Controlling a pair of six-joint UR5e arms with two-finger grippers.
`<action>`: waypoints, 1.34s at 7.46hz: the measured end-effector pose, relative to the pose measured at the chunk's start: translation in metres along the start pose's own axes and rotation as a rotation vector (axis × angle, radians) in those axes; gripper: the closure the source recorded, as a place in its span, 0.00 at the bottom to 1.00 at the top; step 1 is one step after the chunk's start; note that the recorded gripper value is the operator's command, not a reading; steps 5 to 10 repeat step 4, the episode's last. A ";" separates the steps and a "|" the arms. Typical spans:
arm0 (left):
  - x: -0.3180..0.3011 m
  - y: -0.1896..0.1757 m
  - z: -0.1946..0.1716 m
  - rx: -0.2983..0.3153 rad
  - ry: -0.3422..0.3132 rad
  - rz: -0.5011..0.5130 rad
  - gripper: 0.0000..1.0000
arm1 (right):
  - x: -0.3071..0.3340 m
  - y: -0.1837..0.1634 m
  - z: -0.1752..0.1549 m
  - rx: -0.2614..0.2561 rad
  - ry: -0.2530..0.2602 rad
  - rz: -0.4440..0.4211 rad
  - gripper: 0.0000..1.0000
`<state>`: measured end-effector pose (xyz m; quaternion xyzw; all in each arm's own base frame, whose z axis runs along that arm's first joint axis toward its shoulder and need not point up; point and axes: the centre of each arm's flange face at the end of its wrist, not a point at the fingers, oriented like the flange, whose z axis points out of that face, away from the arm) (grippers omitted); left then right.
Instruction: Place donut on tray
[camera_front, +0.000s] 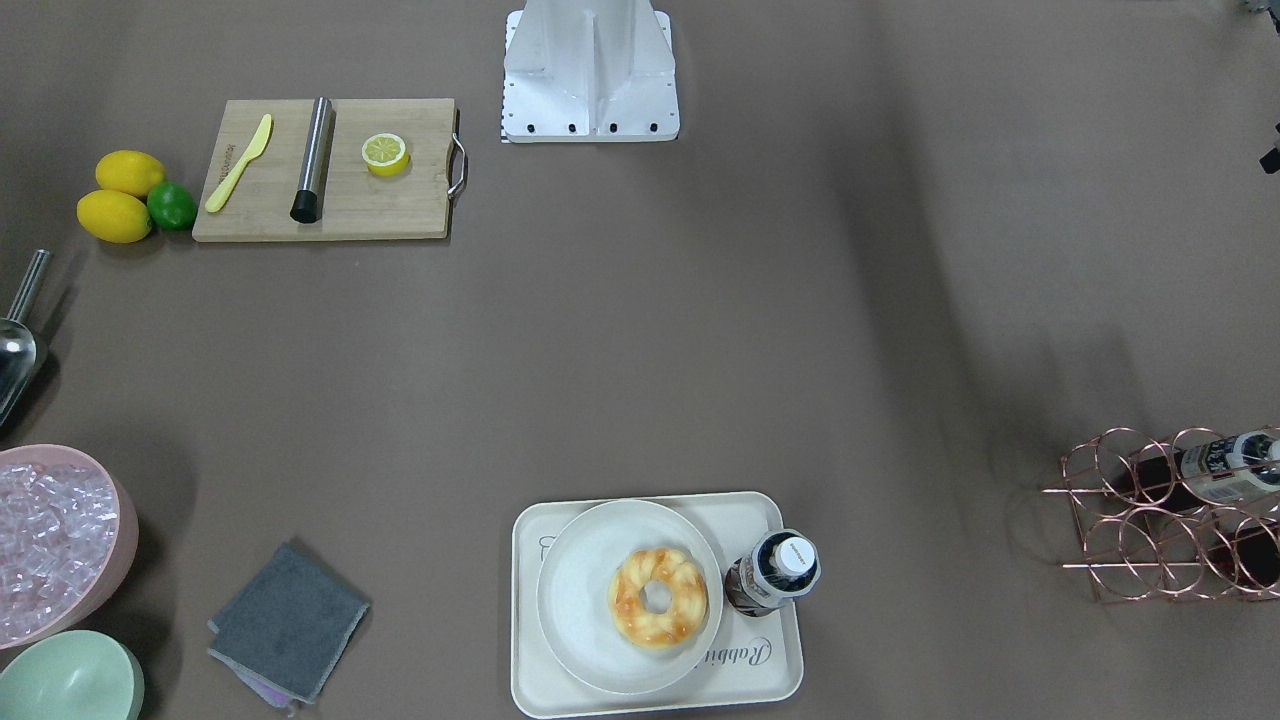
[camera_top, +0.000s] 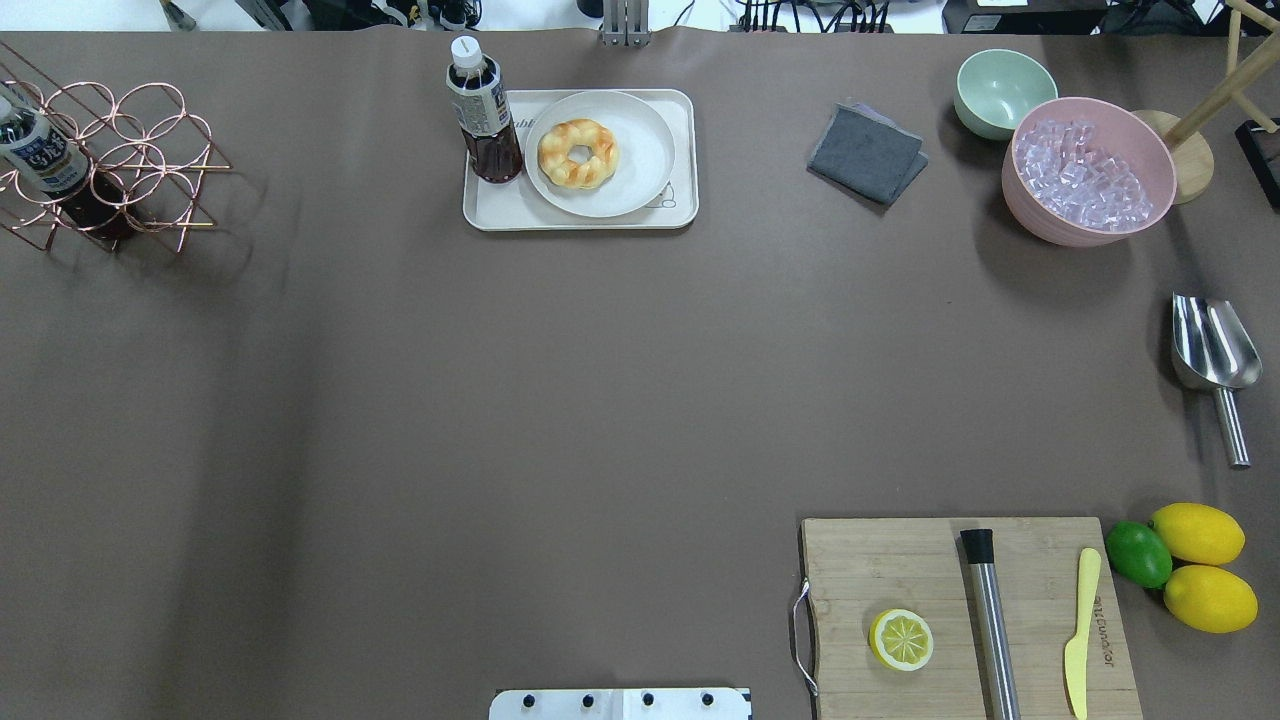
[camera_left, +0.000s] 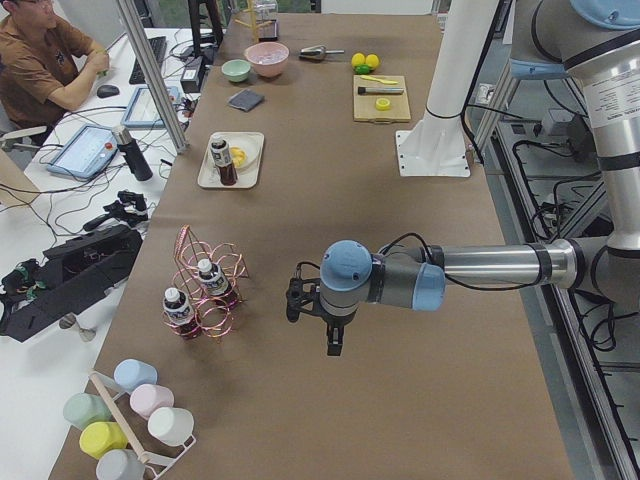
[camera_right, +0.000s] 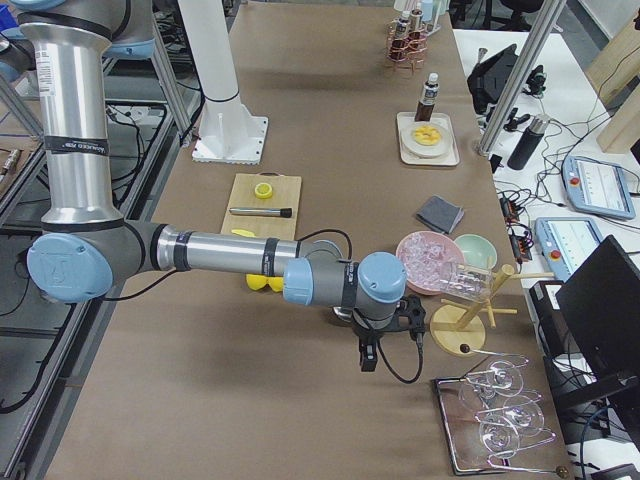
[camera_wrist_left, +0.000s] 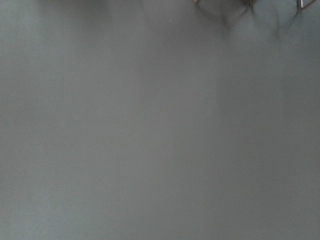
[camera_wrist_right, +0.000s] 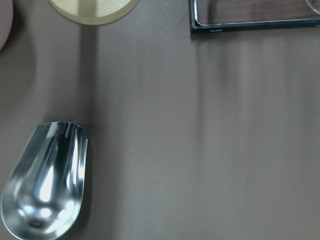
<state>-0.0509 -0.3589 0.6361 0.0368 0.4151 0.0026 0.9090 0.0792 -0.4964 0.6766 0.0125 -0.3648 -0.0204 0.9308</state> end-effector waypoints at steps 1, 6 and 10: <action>0.004 -0.003 0.002 -0.006 -0.012 0.012 0.02 | -0.007 -0.006 -0.004 -0.007 0.003 0.001 0.00; 0.008 -0.004 0.000 -0.003 -0.025 0.026 0.02 | -0.014 -0.007 -0.004 -0.017 0.002 0.000 0.00; 0.008 -0.004 0.000 -0.003 -0.025 0.026 0.02 | -0.014 -0.007 -0.004 -0.017 0.002 0.000 0.00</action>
